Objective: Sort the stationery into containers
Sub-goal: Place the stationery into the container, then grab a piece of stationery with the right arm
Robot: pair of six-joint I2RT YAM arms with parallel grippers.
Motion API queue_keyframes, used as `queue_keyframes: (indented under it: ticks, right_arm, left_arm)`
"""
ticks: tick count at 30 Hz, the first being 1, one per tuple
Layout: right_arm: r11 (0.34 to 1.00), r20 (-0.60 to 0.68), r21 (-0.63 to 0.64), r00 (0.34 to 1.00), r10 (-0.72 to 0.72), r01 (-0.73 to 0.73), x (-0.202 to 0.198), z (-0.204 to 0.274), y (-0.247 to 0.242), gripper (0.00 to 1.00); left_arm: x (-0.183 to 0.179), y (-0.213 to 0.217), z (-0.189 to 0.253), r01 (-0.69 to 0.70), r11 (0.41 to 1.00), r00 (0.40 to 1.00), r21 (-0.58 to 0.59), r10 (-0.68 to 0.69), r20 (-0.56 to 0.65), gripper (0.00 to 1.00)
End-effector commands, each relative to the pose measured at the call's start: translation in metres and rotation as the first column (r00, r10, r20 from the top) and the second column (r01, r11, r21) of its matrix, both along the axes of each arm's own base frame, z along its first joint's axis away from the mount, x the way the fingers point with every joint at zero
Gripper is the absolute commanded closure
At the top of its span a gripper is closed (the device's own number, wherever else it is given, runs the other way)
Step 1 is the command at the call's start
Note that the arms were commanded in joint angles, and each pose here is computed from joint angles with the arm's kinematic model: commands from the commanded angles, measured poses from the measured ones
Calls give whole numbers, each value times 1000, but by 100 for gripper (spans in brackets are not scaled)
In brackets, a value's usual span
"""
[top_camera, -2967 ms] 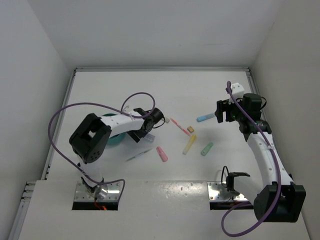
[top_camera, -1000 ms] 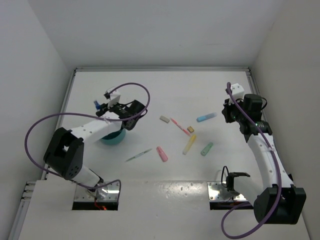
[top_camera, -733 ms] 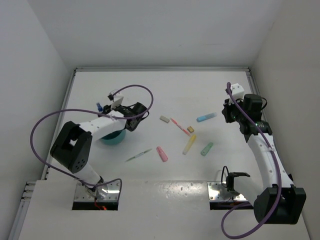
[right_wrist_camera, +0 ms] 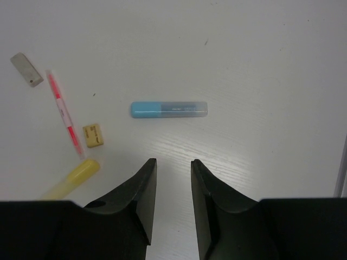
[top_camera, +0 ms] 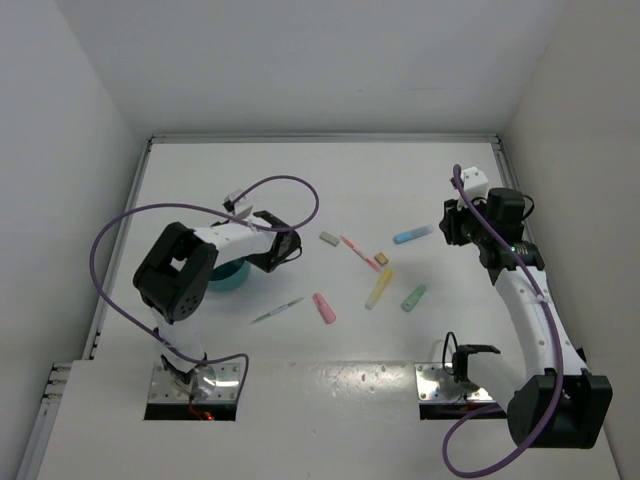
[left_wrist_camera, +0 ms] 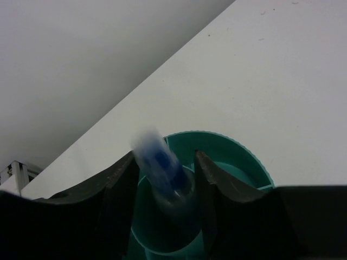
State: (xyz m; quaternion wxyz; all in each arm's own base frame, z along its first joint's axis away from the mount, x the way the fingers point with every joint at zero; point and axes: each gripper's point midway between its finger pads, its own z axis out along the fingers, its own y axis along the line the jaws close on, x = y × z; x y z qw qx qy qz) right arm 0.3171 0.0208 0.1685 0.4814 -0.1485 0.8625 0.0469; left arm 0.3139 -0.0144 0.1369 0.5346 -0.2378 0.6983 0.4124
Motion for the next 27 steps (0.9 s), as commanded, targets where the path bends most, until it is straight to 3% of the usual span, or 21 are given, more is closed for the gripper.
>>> queue_keyframes:
  ticks: [1, 3, 9, 12, 14, 15, 16, 17, 18, 19, 20, 21, 22, 23, 24, 25, 27]
  right_arm:
    - [1000, 78, -9, 997, 12, -11, 8, 27, 0, 67]
    - [1000, 78, -9, 997, 12, -11, 8, 27, 0, 67]
    - [1000, 78, -9, 997, 12, -11, 8, 27, 0, 67]
    - [1000, 78, -9, 997, 12, -11, 8, 27, 0, 66]
    - [999, 72, -8, 997, 37, -36, 6, 23, 4, 62]
    - [999, 54, -7, 997, 53, -53, 5, 19, 6, 51]
    - [995, 35, -12, 994, 103, -103, 4, 12, 11, 47]
    - [992, 1, -13, 992, 125, -125, 1, 3, 13, 47]
    - [985, -24, -24, 985, 168, -169, 0, -2, 19, 69]
    - [967, -43, -36, 967, 249, -251, -3, -8, 28, 81]
    - [956, -86, -24, 954, 289, -291, 1, -16, 34, 88]
    - [937, -155, 17, 925, 347, -349, -9, -26, 44, 91]
    - [919, -161, 8, 906, 391, -395, -3, -19, 52, 87]
    - [914, -239, 41, 884, 402, -404, -4, -37, 56, 68]
    - [907, -239, 27, 878, 414, -420, 3, -34, 62, 52]
    - [906, -256, 16, 874, 413, -423, 6, -38, 64, 40]
    - [908, -258, -20, 880, 400, -418, 23, -40, 68, 24]
  left_arm:
    - [4, -9, 20, 18, 999, 998, -42, -15, 64, 47]
    - [3, -8, 26, 19, 999, 997, -51, -15, 75, 38]
    - [6, -11, 30, 21, 998, 997, -53, -17, 77, 36]
    - [10, -13, 54, 30, 997, 993, -67, -23, 112, 38]
    - [8, -19, 83, 62, 992, 984, -109, -43, 171, 42]
    - [7, -21, 100, 78, 992, 984, -97, -61, 169, 48]
    - [10, -30, 123, 104, 985, 976, -135, -75, 204, 57]
    - [9, -44, 136, 152, 976, 975, -156, -122, 188, 78]
    - [11, -54, 166, 227, 959, 967, -168, -200, 160, 84]
    - [15, -83, 160, 384, 876, 923, -291, -370, 103, 87]
    - [19, -103, 168, 520, 769, 849, -372, -514, 125, 85]
    - [12, -118, 197, 706, 587, 697, -396, -674, 245, 80]
    - [1, -157, 206, 847, 298, 464, -439, -818, 340, 53]
    - [-8, -168, 227, 907, 180, 343, -381, -840, 420, 38]
    - [-28, -178, 236, 932, 44, 213, -360, -870, 444, 19]
    - [-34, -185, 242, 939, -9, 155, -345, -882, 444, 11]
    - [-38, -196, 217, 904, -46, 118, -426, -929, 352, 0]
